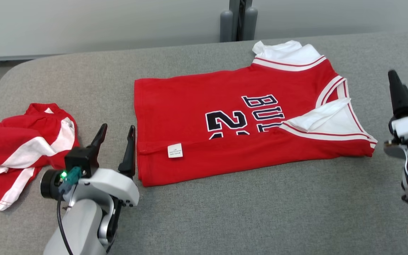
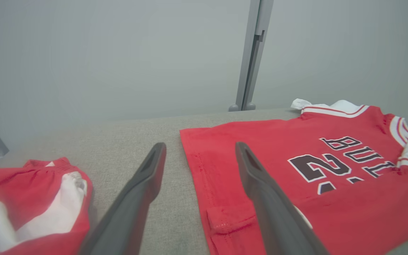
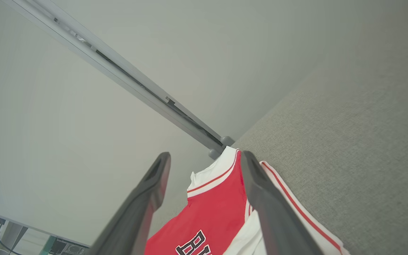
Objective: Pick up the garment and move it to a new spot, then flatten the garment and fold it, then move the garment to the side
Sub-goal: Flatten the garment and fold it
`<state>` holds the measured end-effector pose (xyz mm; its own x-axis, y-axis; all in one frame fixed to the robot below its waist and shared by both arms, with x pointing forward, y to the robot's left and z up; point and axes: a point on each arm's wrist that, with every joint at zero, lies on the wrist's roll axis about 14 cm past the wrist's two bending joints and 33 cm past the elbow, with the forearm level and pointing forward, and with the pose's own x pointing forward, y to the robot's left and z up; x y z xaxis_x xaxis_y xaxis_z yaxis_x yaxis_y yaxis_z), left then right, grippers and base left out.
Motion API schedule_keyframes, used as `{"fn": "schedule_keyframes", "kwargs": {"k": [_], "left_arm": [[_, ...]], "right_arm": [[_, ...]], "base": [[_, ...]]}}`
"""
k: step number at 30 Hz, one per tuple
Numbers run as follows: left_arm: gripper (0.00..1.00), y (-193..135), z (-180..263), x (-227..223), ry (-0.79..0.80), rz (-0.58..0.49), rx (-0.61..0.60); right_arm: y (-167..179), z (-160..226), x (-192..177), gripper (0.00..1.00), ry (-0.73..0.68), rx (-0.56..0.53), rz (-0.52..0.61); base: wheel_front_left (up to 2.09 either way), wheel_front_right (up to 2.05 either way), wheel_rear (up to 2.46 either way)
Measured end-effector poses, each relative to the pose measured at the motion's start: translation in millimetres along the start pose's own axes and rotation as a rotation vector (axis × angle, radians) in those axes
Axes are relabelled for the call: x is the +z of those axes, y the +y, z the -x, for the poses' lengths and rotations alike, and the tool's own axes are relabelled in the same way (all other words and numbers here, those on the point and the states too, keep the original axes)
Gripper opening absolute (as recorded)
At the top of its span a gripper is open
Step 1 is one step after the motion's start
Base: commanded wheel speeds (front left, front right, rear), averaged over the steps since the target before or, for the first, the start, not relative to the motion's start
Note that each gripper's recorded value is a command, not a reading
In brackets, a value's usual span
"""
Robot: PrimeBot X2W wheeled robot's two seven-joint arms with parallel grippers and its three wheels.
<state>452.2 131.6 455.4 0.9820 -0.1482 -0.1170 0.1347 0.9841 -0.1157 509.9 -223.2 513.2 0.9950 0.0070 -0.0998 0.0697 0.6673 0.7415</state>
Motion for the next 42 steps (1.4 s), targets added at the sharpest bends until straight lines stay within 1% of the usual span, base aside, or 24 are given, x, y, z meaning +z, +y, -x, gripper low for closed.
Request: {"fn": "schedule_keyframes", "kwargs": {"k": [5,9,14,20,24,27,31,36,39,42], "left_arm": [[1.0,-5,19,8,-0.042,0.025,0.003],[1.0,-5,33,12,-0.067,0.049,0.023],[1.0,-9,48,8,-0.071,0.099,0.022],[1.0,-9,57,10,-0.088,0.108,0.029],[1.0,-6,60,15,-0.109,0.096,0.036],[1.0,-4,64,11,-0.103,0.09,0.047],[1.0,0,69,0,-0.07,0.086,0.065],[1.0,0,70,-7,-0.052,0.092,0.063],[1.0,-7,69,-19,-0.012,0.11,0.041],[1.0,-18,71,-44,0.068,0.154,0.012]], "right_arm": [[-17,28,-6,1.0,-0.015,-0.028,-0.03],[-26,48,-7,1.0,-0.037,-0.04,-0.002],[-29,71,-14,1.0,-0.048,-0.03,0.135],[-27,91,-25,1.0,-0.059,0.015,0.378],[-24,99,-37,1.0,-0.052,0.047,0.489],[-23,104,-50,1.0,-0.031,0.062,0.536],[-27,110,-65,1.0,0.002,0.055,0.557],[-35,111,-69,1.0,0.013,0.029,0.549],[-40,106,-65,1.0,0.009,0.008,0.541],[-47,98,-60,1.0,0.005,-0.022,0.518]], "base": [[0.0,0.0,0.0],[0.0,0.0,0.0],[0.0,0.0,0.0],[0.0,0.0,0.0],[0.0,0.0,0.0],[0.0,0.0,0.0],[0.0,0.0,0.0],[0.0,0.0,0.0],[0.0,0.0,0.0],[0.0,0.0,0.0]]}}
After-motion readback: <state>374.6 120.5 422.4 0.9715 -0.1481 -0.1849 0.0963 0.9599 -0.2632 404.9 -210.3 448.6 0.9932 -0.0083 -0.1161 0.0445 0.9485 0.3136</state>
